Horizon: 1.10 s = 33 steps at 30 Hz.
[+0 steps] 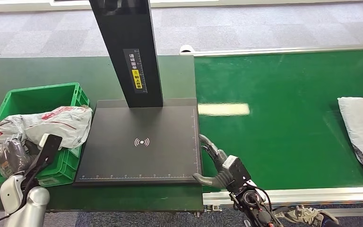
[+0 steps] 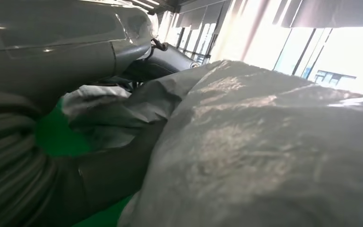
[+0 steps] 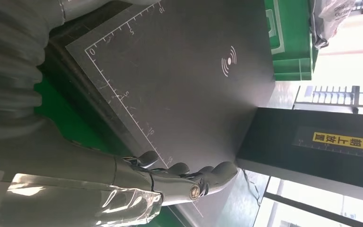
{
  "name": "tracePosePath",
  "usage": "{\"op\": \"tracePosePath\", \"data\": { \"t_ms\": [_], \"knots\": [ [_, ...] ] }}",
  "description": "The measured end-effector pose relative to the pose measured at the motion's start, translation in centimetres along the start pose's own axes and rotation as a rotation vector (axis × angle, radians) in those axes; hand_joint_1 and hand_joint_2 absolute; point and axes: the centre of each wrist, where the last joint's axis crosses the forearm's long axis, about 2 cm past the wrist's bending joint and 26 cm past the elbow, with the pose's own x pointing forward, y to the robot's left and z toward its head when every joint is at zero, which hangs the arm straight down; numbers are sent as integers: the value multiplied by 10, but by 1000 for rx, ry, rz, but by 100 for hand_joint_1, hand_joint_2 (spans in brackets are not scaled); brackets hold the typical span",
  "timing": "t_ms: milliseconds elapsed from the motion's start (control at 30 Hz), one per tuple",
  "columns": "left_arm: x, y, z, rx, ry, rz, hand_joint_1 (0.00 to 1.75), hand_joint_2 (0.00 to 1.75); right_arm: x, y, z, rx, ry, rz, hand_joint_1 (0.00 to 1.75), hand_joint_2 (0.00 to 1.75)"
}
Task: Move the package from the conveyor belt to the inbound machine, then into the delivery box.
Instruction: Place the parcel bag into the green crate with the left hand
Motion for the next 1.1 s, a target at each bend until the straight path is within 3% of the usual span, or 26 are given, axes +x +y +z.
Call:
{"op": "tracePosePath", "data": {
  "t_ms": [267, 333, 400, 533, 633, 800, 933, 1100],
  "knots": [
    [4, 0, -2, 70, -47, 45, 0, 175, 1, 2, 1, 6, -2, 5, 0, 175],
    [6, 0, -4, 77, -84, 141, 0, 175, 1, 2, 1, 8, -4, 4, 0, 175],
    [10, -2, -4, 35, -145, 351, 0, 175, 1, 2, 2, 13, -7, 0, 0, 175],
    [31, -6, -3, -101, -261, 819, 0, 0, 0, -1, 3, 26, -14, -13, 0, 175],
    [43, -6, -2, -142, -292, 945, 0, 0, 0, -2, 4, 26, -13, -15, 0, 175],
    [47, -5, -2, -120, -295, 931, 0, 0, 0, -4, 5, 24, -11, -11, 0, 175],
    [47, -2, -4, 68, -291, 782, 0, 0, 1, -5, 6, 11, -11, -2, 0, 175],
    [59, 11, -6, 347, -372, 744, 0, 0, 2, -4, 7, -4, -20, -6, 0, 175]
  ]
}}
